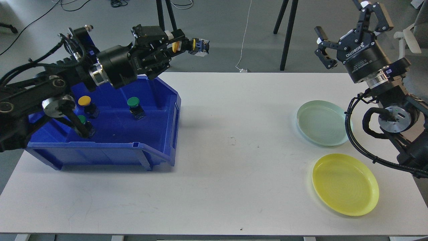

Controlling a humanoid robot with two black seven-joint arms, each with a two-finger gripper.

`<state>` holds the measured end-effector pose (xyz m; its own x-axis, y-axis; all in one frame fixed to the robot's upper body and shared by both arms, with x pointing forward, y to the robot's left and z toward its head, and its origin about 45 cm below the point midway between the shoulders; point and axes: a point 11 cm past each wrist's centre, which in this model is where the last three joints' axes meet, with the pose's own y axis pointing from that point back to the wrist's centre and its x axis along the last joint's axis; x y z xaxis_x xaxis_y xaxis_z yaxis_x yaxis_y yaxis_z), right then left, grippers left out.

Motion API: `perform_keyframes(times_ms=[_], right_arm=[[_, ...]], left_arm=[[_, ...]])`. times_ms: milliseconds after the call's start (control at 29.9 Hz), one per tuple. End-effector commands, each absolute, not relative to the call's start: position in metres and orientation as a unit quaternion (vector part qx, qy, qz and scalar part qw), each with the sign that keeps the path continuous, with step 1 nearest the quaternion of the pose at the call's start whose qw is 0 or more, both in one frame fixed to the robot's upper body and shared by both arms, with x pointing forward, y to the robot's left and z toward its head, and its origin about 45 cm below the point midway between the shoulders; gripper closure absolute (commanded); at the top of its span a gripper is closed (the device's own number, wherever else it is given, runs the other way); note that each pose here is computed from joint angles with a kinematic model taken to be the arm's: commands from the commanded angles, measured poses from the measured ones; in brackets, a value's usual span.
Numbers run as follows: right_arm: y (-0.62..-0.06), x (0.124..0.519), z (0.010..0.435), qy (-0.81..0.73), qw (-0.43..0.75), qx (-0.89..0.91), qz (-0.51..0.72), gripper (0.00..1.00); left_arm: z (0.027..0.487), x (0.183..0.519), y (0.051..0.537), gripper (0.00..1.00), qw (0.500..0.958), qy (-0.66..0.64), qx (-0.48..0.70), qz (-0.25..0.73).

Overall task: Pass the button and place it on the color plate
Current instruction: 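Lift the yellow button out of the bin with the left gripper, then bring the right gripper to the left gripper and grasp the button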

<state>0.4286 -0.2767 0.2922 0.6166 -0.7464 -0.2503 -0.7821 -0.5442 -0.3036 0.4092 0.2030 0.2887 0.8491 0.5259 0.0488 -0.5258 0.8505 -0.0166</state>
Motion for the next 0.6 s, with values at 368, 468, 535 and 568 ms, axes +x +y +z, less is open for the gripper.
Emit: perform_keyframes(times_ms=[368,468,535,568], right_arm=[[-0.166,0.399,0.251,0.374,0.137,-0.917,0.000,0.00],[-0.151,0.394,0.244,0.363,0.137,-0.922,0.011,0.00],[-0.141,0.392,0.241,0.358,0.141,-0.923,0.017,0.00],[-0.138,0.393,0.239,0.359,0.142,-0.922,0.021,0.00]], left_arm=[[0.259,0.402,0.196,0.92,0.954,0.030,-0.043,0.295],[0.259,0.402,0.196,0.92,0.954,0.031,-0.044,0.295],[0.259,0.403,0.196,0.92,0.954,0.031,-0.043,0.296],[0.259,0.402,0.196,0.92,0.954,0.031,-0.044,0.295]])
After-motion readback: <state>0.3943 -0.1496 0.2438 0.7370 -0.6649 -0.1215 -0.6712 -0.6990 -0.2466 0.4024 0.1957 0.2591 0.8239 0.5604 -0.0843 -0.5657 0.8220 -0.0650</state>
